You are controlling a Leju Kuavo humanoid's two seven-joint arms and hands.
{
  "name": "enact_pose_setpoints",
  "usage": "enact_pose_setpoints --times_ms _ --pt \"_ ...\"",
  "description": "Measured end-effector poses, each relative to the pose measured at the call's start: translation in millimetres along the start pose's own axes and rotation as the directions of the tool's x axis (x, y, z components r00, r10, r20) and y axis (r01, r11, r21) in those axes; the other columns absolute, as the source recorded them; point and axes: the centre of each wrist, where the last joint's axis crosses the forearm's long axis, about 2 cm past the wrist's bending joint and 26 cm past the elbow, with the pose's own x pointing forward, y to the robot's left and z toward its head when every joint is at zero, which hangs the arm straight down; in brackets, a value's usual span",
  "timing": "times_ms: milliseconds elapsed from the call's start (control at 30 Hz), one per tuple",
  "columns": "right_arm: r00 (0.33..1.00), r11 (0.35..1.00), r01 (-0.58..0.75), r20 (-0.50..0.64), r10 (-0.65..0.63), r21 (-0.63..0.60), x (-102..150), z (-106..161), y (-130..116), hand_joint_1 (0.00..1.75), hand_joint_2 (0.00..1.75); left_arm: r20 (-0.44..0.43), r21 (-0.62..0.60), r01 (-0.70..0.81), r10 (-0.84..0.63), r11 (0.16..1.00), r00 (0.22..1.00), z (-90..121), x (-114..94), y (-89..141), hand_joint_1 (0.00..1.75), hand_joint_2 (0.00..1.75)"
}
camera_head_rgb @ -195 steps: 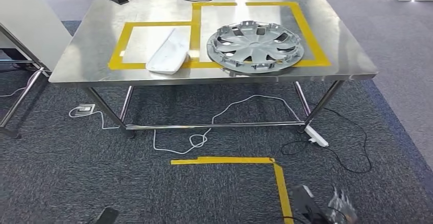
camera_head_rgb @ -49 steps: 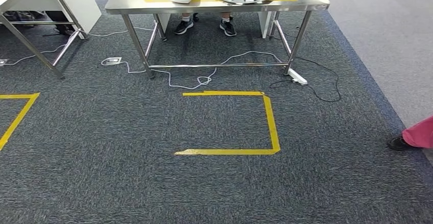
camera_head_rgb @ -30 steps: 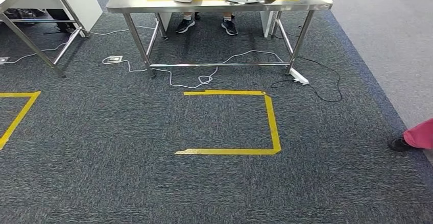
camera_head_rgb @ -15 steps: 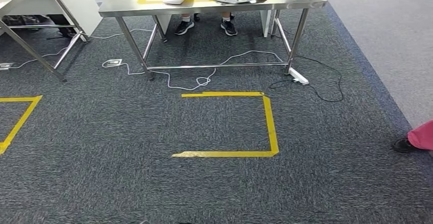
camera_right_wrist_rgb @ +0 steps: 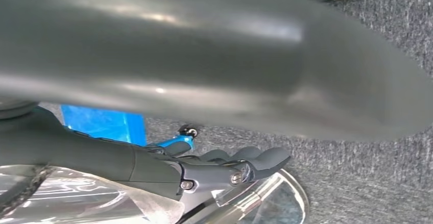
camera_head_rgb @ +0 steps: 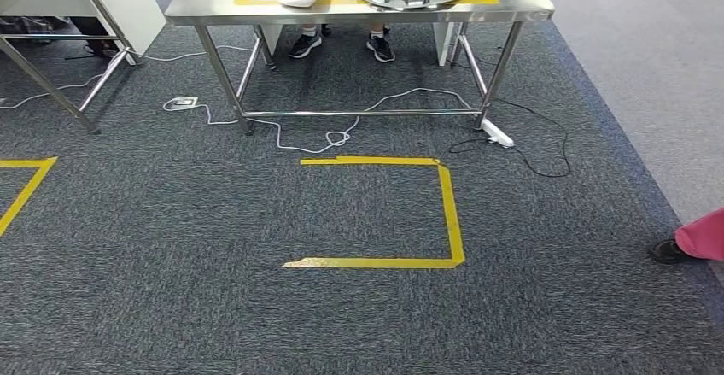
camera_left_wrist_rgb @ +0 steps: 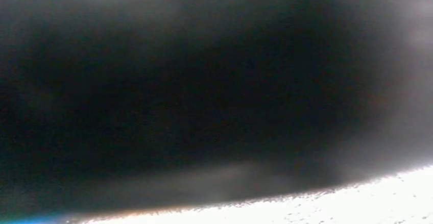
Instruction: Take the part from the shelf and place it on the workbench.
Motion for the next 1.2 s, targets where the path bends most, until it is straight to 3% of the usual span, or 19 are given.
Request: enact_pose_setpoints --times_ms 1200 --pt "1.0 1.0 -0.003 -0.006 0.004 0.018 -2.8 0.2 1.4 0.0 0.0 -0.029 -0.006 -0.029 0.029 1.0 0.999 0.7 -6.2 0.9 0.0 0.0"
